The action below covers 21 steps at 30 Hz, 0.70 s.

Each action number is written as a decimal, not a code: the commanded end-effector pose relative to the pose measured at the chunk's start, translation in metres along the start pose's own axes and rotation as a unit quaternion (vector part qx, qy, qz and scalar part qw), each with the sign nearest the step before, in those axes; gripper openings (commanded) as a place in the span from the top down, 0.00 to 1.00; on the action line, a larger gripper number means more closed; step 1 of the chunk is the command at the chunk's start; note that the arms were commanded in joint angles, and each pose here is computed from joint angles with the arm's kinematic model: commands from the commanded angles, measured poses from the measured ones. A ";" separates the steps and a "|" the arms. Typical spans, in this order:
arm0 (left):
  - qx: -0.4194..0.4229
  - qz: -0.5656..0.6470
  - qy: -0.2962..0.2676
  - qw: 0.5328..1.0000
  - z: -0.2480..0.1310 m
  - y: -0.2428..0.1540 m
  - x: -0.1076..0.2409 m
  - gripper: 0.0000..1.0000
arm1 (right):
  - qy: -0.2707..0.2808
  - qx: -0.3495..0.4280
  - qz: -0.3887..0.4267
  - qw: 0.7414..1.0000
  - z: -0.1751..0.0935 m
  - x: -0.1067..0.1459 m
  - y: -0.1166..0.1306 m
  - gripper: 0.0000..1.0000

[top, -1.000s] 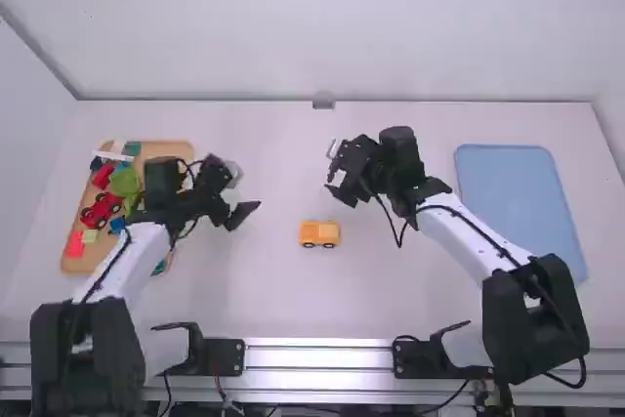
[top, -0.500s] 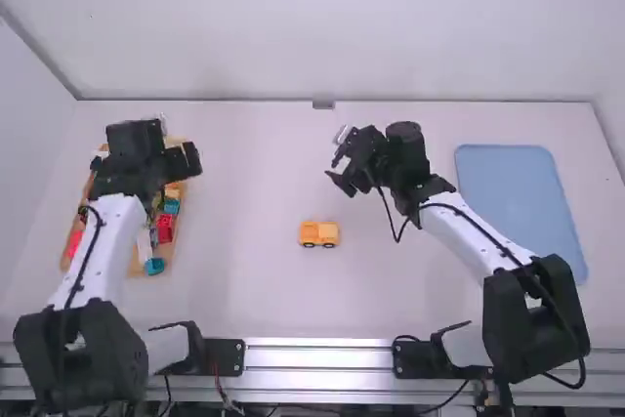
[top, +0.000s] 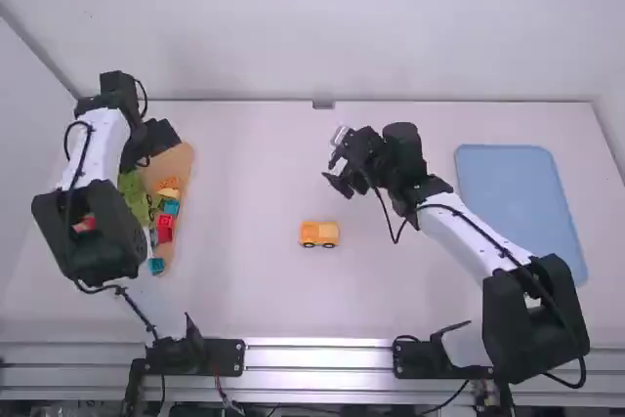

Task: Assemble lego blocks to make yellow taxi

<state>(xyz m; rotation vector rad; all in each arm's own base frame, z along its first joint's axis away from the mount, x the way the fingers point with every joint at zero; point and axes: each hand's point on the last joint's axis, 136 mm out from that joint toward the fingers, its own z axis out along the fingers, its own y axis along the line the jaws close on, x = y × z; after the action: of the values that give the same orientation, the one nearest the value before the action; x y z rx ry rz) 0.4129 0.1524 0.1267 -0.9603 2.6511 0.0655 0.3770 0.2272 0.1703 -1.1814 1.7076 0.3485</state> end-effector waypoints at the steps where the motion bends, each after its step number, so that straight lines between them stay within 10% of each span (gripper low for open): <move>1: 0.040 -0.001 0.023 0.999 0.006 -0.017 0.005 0.01 | 0.000 -0.005 0.006 1.000 0.001 0.001 0.003 0.01; 5: 0.035 -0.004 0.030 0.999 0.023 -0.015 0.010 0.11 | 0.000 0.000 0.007 1.000 0.000 0.002 0.000 0.01; 7: 0.030 -0.034 0.032 0.998 0.031 -0.011 0.014 0.40 | 0.000 -0.001 0.007 1.000 0.000 0.002 0.000 0.02; 21: -0.042 -0.149 0.056 0.986 0.070 0.020 0.054 0.53 | 0.000 -0.003 0.006 1.000 0.001 0.001 0.002 0.01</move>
<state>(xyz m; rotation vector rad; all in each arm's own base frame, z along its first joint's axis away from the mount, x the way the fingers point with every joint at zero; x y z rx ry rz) 0.3885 0.1439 0.0471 -1.3447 2.6060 0.0367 0.3777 0.2266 0.1707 -1.1761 1.7094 0.3485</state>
